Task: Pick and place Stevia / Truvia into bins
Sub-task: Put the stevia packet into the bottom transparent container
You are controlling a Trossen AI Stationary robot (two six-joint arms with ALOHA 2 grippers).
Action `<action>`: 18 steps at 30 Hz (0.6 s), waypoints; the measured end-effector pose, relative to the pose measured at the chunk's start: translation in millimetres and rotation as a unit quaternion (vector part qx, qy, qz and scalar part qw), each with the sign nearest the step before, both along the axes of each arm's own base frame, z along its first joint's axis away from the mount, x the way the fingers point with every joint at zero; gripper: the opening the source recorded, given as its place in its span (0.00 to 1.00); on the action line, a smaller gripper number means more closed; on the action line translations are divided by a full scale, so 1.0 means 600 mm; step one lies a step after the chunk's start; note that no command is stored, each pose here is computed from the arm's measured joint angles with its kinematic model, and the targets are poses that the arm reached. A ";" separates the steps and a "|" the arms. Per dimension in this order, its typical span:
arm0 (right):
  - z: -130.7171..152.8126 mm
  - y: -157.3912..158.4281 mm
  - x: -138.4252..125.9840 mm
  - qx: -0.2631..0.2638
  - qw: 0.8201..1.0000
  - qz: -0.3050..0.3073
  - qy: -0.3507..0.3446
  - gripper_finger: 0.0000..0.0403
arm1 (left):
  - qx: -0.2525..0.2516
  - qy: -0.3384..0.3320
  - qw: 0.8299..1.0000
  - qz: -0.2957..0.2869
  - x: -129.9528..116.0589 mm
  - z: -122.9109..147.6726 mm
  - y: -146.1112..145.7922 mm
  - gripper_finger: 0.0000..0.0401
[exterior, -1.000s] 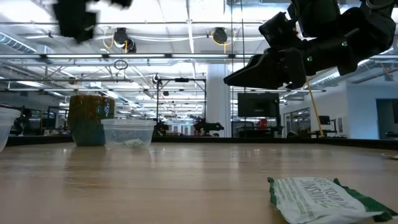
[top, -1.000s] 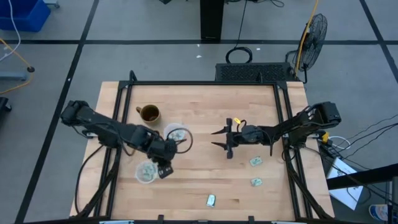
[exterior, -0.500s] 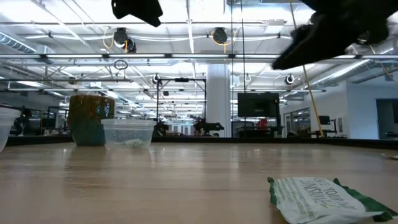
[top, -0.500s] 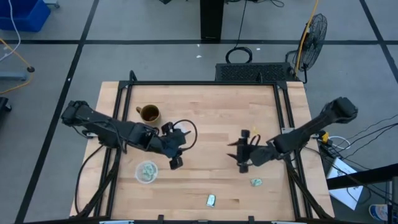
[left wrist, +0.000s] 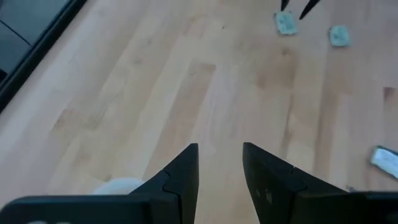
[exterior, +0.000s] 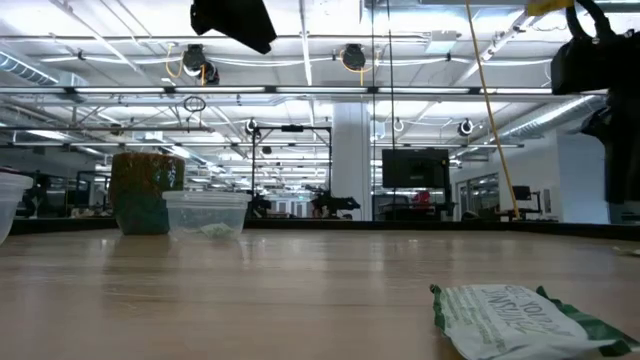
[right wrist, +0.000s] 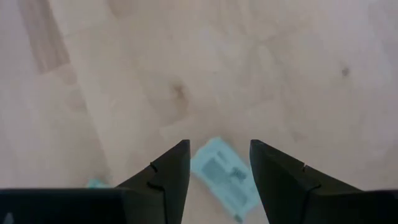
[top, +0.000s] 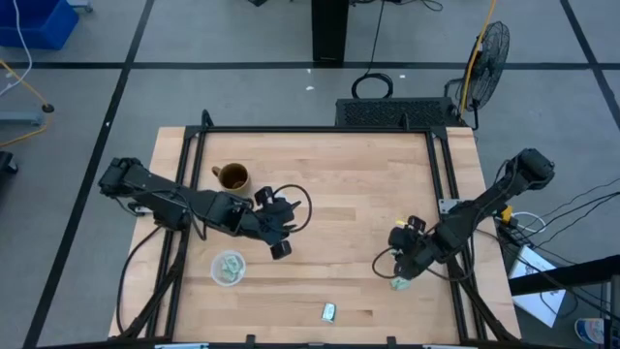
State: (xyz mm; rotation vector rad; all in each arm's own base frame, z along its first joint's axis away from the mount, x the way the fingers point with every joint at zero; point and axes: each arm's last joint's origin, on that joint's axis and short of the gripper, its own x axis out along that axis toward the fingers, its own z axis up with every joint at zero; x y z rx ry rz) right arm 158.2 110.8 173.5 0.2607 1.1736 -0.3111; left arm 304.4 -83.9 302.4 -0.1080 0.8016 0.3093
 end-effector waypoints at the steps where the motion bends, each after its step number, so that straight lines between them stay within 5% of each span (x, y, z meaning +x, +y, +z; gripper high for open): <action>1: -0.001 0.000 0.000 -0.013 1.000 0.001 -0.006 0.39 | 0.003 0.003 1.000 0.001 0.001 -0.002 0.000 0.33; 7: -0.038 -0.006 -0.003 -0.050 0.999 0.004 0.010 0.39 | 0.005 0.012 1.000 0.003 0.008 -0.013 0.000 0.33; 18: -0.067 0.000 -0.003 -0.030 0.999 0.034 0.021 0.39 | -0.017 -0.001 0.999 0.031 0.018 -0.013 0.015 0.33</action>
